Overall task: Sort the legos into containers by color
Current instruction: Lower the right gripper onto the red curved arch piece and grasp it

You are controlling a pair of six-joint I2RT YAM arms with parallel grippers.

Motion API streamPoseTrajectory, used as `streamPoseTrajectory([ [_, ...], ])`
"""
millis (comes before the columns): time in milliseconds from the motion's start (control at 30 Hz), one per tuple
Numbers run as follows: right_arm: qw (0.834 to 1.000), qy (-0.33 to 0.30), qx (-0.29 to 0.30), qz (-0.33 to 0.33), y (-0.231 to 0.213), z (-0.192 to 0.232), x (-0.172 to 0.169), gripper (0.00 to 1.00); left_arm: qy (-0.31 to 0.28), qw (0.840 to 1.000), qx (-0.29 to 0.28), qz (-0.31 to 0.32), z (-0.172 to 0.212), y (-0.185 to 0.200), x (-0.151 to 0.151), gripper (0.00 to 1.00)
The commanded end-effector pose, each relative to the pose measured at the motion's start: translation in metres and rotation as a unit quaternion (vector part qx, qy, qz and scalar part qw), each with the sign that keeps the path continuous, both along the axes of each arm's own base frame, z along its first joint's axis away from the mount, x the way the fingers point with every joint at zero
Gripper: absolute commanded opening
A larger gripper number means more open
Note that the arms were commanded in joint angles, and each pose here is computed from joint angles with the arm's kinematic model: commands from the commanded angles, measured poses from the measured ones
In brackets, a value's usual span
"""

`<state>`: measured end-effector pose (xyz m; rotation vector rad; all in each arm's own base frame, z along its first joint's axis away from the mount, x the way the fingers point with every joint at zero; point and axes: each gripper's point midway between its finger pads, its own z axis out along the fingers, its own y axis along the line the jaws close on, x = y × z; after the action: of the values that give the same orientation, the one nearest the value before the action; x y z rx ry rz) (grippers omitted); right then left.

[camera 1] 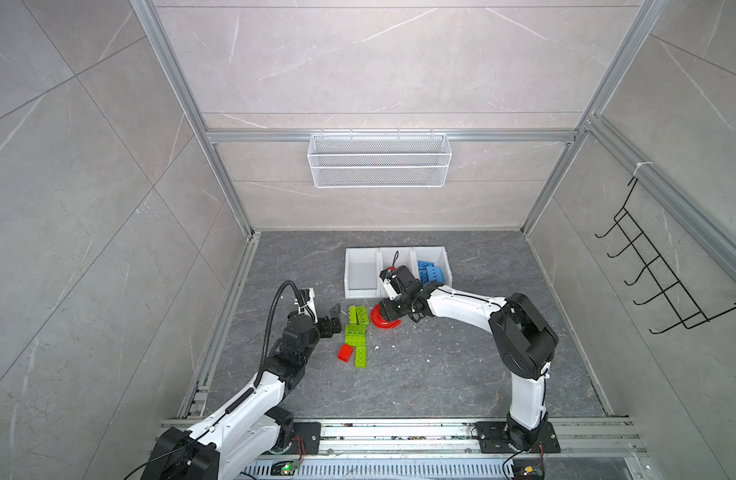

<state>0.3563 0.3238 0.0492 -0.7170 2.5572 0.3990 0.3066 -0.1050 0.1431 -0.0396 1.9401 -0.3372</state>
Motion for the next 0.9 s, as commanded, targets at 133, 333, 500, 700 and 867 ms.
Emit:
streamPoseTrajectory([
  [133,0.998,0.026,-0.030,0.048,0.004,-0.010,-0.004,0.65,-0.018,1.000,-0.004,0.011,0.010,0.003,0.004,0.99],
  [333,0.996,0.044,-0.044,0.063,0.005,-0.021,-0.001,0.64,-0.021,1.000,-0.004,0.011,0.011,0.004,0.003,0.99],
  [500,0.995,0.053,-0.055,0.066,0.003,-0.029,-0.001,0.64,-0.021,1.000,-0.005,0.013,0.012,0.004,0.003,0.99],
  [700,0.994,0.064,-0.065,0.065,-0.001,-0.038,-0.002,0.60,-0.019,1.000,-0.004,0.012,0.011,0.004,0.003,0.99],
  [867,0.995,0.068,-0.043,0.056,-0.001,-0.037,-0.002,0.53,-0.018,1.000,-0.003,0.013,0.010,0.004,0.004,0.99],
])
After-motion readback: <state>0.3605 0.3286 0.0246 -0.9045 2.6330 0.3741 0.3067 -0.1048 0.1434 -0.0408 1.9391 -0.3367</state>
